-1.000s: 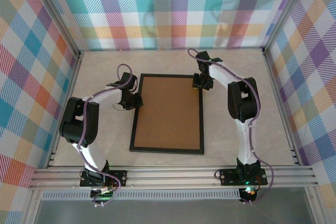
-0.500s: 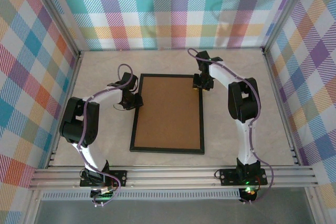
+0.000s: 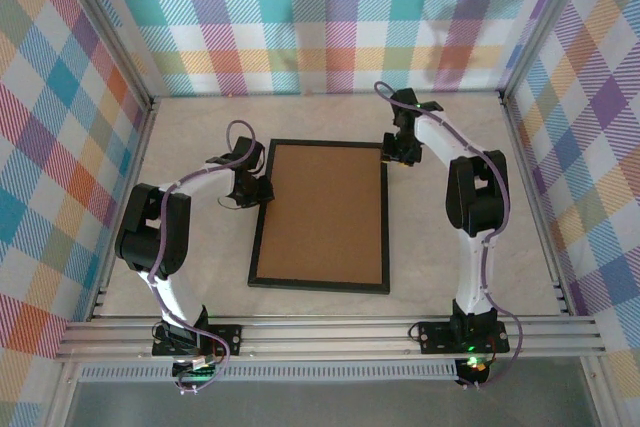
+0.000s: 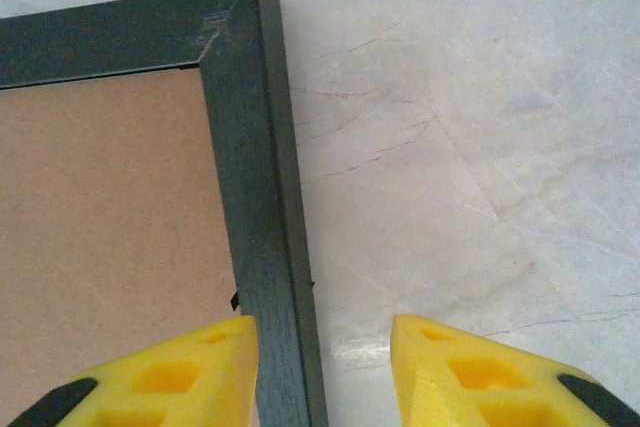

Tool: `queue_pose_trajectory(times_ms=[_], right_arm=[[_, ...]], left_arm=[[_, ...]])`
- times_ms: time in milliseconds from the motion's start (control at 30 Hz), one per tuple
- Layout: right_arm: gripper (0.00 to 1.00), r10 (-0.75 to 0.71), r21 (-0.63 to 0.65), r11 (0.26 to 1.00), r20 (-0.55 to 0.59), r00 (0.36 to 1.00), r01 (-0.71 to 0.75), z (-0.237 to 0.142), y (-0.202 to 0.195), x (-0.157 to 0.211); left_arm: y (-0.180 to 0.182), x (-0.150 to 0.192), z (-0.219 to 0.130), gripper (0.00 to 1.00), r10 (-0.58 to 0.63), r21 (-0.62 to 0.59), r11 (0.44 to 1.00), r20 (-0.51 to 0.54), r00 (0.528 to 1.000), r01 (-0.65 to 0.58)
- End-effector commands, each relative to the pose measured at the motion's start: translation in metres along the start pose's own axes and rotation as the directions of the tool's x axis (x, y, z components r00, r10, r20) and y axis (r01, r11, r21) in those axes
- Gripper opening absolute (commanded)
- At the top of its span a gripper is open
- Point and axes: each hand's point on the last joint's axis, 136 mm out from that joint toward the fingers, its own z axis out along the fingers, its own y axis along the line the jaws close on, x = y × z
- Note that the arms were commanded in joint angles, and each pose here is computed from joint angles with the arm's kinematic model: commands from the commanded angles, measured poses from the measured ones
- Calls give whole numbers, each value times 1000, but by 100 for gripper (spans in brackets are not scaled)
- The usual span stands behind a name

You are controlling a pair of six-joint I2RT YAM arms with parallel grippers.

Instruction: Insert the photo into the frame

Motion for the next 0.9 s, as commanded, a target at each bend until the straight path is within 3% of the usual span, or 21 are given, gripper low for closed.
queue_pose_trajectory(times_ms=[0, 467, 867], right_arm=[[41, -20, 14, 1000, -51, 999, 21, 19, -3, 11], [41, -9, -41, 999, -113, 994, 4, 44, 6, 22], [40, -40, 19, 999, -281, 959, 47, 82, 17, 61]], left_arm=[[27, 38, 19, 25, -8, -122, 992, -127, 992, -8], [24, 36, 15, 25, -4, -111, 994, -123, 992, -10], [14, 38, 22, 24, 1, -74, 997, -141, 990, -11]])
